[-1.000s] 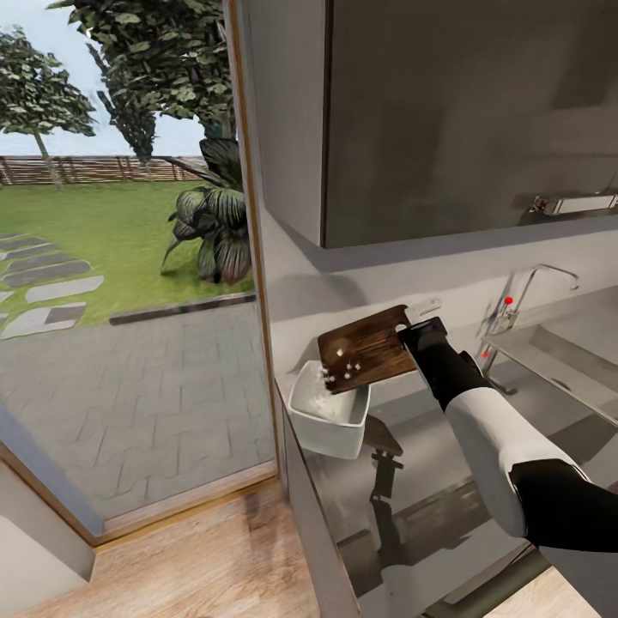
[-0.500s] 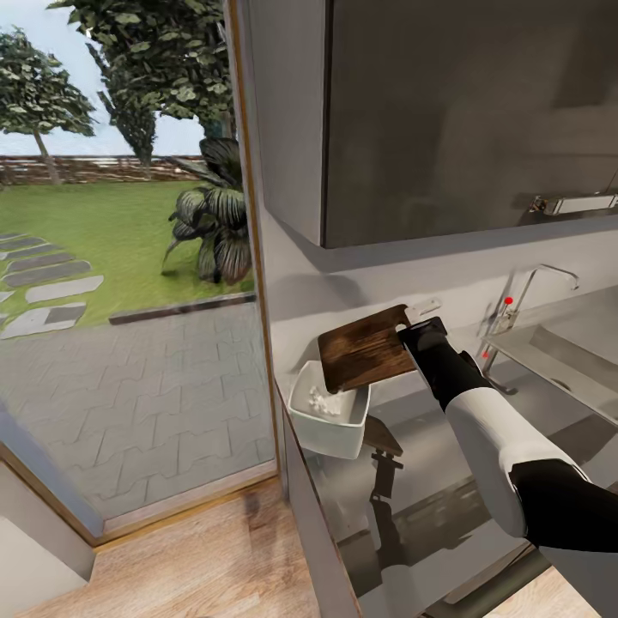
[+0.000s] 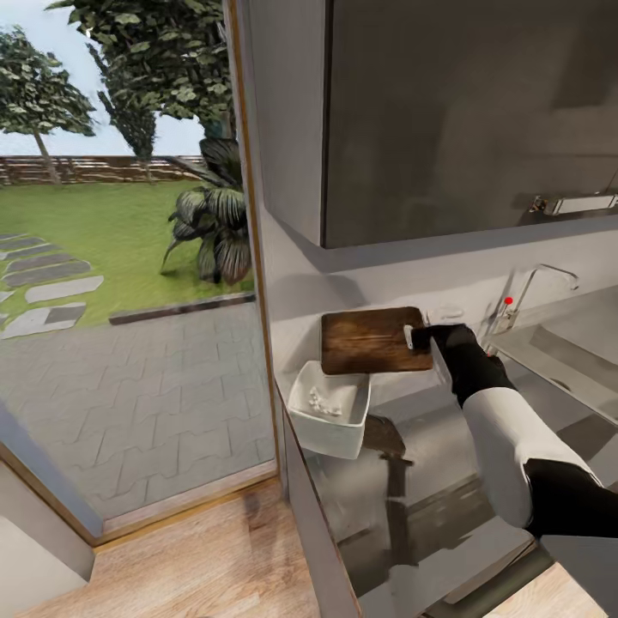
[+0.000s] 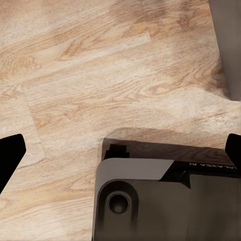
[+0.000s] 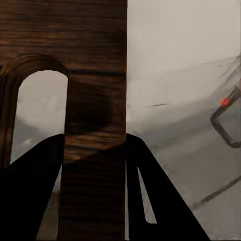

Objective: In the kitchen, take the Vidalia onion out of the sink, dice it on the chopping board with the paring knife, put the diced onion into the bowl on the countertop, then place both the paring knife and the chopping board into the sink.

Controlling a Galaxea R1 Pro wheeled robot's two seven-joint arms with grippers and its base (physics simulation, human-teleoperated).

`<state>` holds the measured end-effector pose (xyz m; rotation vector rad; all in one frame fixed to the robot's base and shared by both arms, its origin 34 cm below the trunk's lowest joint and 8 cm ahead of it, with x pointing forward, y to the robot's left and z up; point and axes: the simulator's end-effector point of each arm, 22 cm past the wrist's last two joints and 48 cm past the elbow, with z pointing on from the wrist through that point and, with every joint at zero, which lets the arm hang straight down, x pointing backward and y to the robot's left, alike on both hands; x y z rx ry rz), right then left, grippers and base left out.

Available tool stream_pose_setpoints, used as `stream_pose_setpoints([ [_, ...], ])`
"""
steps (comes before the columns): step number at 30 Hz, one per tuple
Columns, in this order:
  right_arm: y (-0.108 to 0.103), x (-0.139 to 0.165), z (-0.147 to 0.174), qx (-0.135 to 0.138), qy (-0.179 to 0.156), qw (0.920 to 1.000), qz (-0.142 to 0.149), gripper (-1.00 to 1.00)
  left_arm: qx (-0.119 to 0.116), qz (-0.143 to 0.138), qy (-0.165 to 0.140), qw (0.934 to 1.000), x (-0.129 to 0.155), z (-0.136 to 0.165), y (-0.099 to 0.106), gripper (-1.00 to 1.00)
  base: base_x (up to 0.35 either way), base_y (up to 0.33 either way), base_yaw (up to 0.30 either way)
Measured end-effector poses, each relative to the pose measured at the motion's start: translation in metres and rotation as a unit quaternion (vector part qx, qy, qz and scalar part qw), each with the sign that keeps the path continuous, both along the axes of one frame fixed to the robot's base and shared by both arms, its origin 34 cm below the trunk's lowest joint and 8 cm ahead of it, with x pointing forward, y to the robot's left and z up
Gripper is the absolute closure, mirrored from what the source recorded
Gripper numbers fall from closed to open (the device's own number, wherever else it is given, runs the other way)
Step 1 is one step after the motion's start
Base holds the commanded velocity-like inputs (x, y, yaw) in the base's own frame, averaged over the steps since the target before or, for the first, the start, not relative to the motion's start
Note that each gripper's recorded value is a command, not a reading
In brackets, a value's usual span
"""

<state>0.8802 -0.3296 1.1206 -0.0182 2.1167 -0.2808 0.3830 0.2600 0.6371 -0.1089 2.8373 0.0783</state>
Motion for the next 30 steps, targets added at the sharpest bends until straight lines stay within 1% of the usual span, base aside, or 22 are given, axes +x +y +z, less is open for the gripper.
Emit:
stream_pose_setpoints([
  [1,-0.006,-0.001,-0.005,0.043,0.001,0.9991,0.003,1.0,0.0,0.0,0.0,1.0,0.0,0.0,0.0,-1.0,0.0,0.0,0.0],
  [2,-0.01,-0.003,-0.009,0.062,0.005,0.998,0.011,1.0,0.0,0.0,0.0,1.0,0.0,0.0,0.0,-1.0,0.0,0.0,0.0],
  [4,-0.007,-0.004,-0.012,0.08,0.006,0.9965,0.022,1.0,0.0,0.0,0.0,1.0,0.0,0.0,0.0,-1.0,0.0,0.0,0.0],
  [6,-0.003,-0.003,-0.016,0.088,0.004,0.9955,0.032,1.0,0.001,0.0,0.001,1.0,0.0,0.0,0.0,-1.0,-0.05,0.0,0.0],
  [9,0.001,-0.003,-0.028,0.092,0.009,0.9949,0.04,1.0,0.0,0.0,0.001,1.0,0.0,0.0,0.0,-1.0,-0.122,0.0,0.0],
  [14,0.004,-0.004,-0.035,0.093,0.013,0.9947,0.042,1.0,-0.003,-0.002,0.001,1.0,0.0,-0.001,-0.006,-1.0,-0.282,-0.02,0.0],
  [15,0.007,-0.006,-0.042,0.094,0.021,0.9944,0.044,1.0,-0.003,-0.001,0.001,1.0,0.0,0.0,-0.007,-1.0,-0.319,-0.117,0.0],
  [20,0.008,-0.007,-0.045,0.093,0.022,0.9944,0.044,1.0,-0.002,-0.001,0.001,1.0,0.0,0.0,-0.006,-1.0,-0.176,-0.247,0.009],
  [30,0.007,-0.006,-0.045,0.093,0.021,0.9945,0.042,1.0,-0.002,-0.001,0.002,1.0,-0.002,-0.001,-0.006,-1.0,-0.007,-0.316,0.251],
])
